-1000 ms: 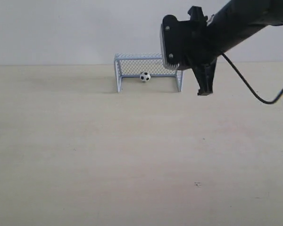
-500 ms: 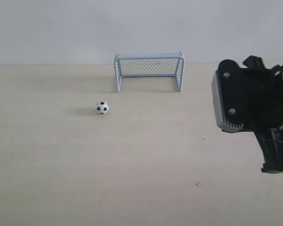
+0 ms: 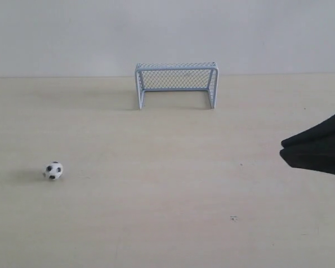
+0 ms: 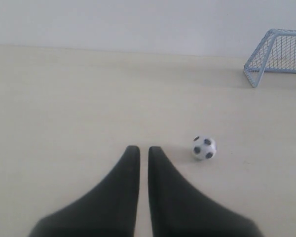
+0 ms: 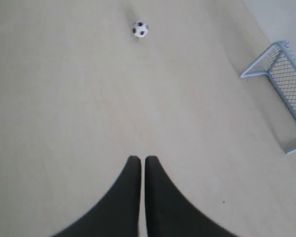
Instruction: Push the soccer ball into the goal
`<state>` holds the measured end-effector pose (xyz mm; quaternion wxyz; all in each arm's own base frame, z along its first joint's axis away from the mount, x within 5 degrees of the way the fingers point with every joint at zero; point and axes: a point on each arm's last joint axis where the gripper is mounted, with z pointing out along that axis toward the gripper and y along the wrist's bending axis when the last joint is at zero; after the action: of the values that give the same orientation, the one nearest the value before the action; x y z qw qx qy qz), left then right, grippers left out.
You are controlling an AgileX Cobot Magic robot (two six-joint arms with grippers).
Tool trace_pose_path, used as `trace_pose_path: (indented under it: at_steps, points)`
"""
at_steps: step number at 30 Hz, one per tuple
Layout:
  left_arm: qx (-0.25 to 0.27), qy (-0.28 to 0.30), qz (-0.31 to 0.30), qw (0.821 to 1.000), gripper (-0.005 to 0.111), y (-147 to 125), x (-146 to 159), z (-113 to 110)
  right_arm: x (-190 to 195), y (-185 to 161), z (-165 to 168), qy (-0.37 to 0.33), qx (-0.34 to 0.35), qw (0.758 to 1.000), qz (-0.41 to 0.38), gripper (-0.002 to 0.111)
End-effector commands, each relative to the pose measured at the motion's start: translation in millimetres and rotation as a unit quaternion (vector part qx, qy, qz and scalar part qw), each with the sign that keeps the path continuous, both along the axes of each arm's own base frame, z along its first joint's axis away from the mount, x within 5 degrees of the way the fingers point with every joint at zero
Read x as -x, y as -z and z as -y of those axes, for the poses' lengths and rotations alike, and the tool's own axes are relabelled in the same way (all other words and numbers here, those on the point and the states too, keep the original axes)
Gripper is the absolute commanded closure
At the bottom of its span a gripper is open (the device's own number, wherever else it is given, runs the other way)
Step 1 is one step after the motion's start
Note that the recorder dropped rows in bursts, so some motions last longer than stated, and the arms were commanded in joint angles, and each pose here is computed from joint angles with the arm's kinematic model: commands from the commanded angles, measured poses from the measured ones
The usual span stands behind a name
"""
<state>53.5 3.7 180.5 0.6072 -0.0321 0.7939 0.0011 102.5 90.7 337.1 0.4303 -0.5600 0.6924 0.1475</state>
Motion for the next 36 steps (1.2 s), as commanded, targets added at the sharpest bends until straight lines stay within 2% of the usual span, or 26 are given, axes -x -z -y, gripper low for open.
trace_pose_path:
  at_steps: [1,5,8,12,15,24,32,36]
  points:
    - [0.001,-0.001,0.008,1.0,0.1,-2.2,0.0,-0.1,17.9,-10.7,8.2,0.065,-0.076,0.995,-0.03,0.108]
    - [0.001,-0.001,0.008,1.0,0.1,-2.2,0.0,-0.1,15.1,-17.4,9.8,0.108,-0.124,0.986,-0.03,0.108]
    - [0.001,-0.001,0.008,1.0,0.1,-2.2,0.0,-0.1,14.2,-21.4,8.1,0.134,-0.175,0.973,-0.062,0.108]
    - [0.001,-0.001,0.008,1.0,0.1,-2.2,0.0,-0.1,14.6,-23.3,6.8,0.151,-0.209,0.961,-0.097,0.108]
    - [0.001,-0.001,0.008,1.0,0.1,-2.2,0.0,-0.1,10.5,-25.7,8.0,0.166,-0.226,0.957,-0.078,0.108]
    - [0.001,-0.001,0.008,1.0,0.1,-2.2,0.0,-0.1,-31.5,44.2,22.9,0.329,-0.262,0.907,0.006,0.108]
    - [0.001,-0.001,0.008,1.0,0.1,-2.3,0.0,0.0,-14.5,76.5,49.1,0.395,-0.29,0.87,0.057,0.108]
    - [0.001,-0.001,0.008,1.0,0.1,-2.3,0.0,0.0,6.6,84.8,74.0,0.457,-0.347,0.814,0.093,0.108]
